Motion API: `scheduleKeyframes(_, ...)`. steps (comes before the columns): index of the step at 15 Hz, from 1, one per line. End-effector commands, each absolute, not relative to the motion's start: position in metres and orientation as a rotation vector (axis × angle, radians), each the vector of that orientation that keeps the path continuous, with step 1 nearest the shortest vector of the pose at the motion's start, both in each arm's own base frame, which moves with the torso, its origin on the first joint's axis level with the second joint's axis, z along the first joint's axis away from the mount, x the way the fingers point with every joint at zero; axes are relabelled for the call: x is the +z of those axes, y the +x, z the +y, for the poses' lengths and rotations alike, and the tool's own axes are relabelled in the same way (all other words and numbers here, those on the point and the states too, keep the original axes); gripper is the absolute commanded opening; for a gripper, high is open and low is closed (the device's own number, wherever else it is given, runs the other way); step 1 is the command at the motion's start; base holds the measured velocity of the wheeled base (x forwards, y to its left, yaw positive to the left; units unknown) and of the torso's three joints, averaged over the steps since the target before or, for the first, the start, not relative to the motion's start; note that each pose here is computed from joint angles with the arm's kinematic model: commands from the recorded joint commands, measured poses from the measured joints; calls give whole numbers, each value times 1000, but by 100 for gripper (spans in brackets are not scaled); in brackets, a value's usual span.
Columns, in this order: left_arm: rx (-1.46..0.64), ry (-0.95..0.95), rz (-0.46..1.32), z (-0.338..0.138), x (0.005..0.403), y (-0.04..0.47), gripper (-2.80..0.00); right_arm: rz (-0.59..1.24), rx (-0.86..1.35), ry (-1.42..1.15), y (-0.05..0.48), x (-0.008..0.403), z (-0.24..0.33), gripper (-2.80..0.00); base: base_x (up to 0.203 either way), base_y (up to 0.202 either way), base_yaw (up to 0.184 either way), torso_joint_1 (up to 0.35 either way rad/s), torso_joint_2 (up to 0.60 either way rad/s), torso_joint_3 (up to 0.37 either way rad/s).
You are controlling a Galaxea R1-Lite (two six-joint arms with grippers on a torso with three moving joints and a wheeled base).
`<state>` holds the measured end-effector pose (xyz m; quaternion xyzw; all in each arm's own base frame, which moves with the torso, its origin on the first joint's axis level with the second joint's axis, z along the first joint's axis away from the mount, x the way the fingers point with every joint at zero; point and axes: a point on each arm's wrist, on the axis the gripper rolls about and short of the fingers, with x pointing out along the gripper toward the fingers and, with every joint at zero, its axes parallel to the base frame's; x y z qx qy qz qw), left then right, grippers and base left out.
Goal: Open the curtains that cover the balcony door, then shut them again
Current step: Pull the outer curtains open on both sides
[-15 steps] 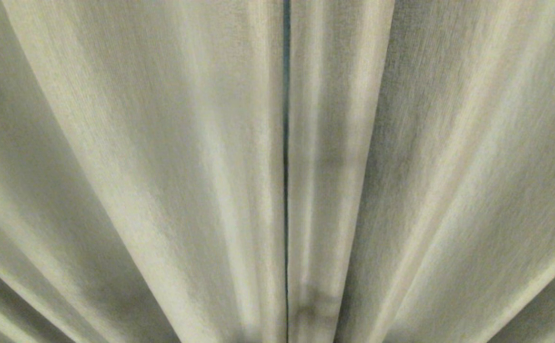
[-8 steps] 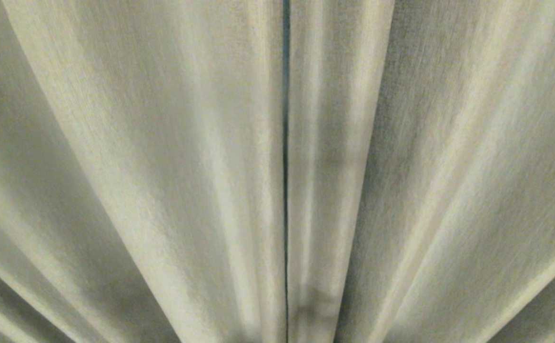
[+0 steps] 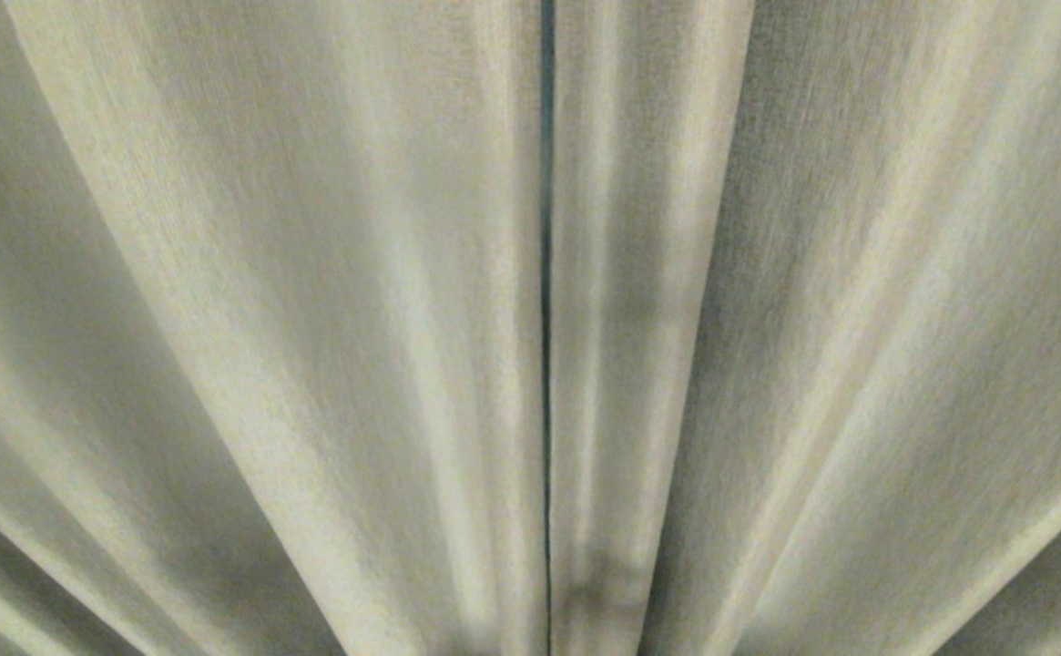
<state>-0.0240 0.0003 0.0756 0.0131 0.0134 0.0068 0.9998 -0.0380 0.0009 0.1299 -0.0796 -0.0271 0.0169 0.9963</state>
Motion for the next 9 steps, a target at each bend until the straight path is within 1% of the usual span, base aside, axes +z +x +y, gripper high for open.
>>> scheduleKeyframes(1, 15, 26, 28, 0, 76, -24, -280, -34, 37, -163, -32, 157, 1, -280, 0, 0, 0, 0, 0, 0)
scheduleKeyframes(5, 15, 26, 27, 0, 75, -24, -280, -47, 38, -165, -5, 206, 1, -280, 0, 0, 0, 0, 0, 0)
scheduleKeyframes(6, 15, 26, 26, 0, 76, -24, -280, -56, 37, -165, 3, 218, 1, 0, 0, 0, 0, 0, 0, 0)
scheduleKeyframes(9, 15, 26, 29, 0, 76, -24, -280, -78, 38, -162, 30, 247, 1, 0, 0, 0, 0, 0, 0, 0)
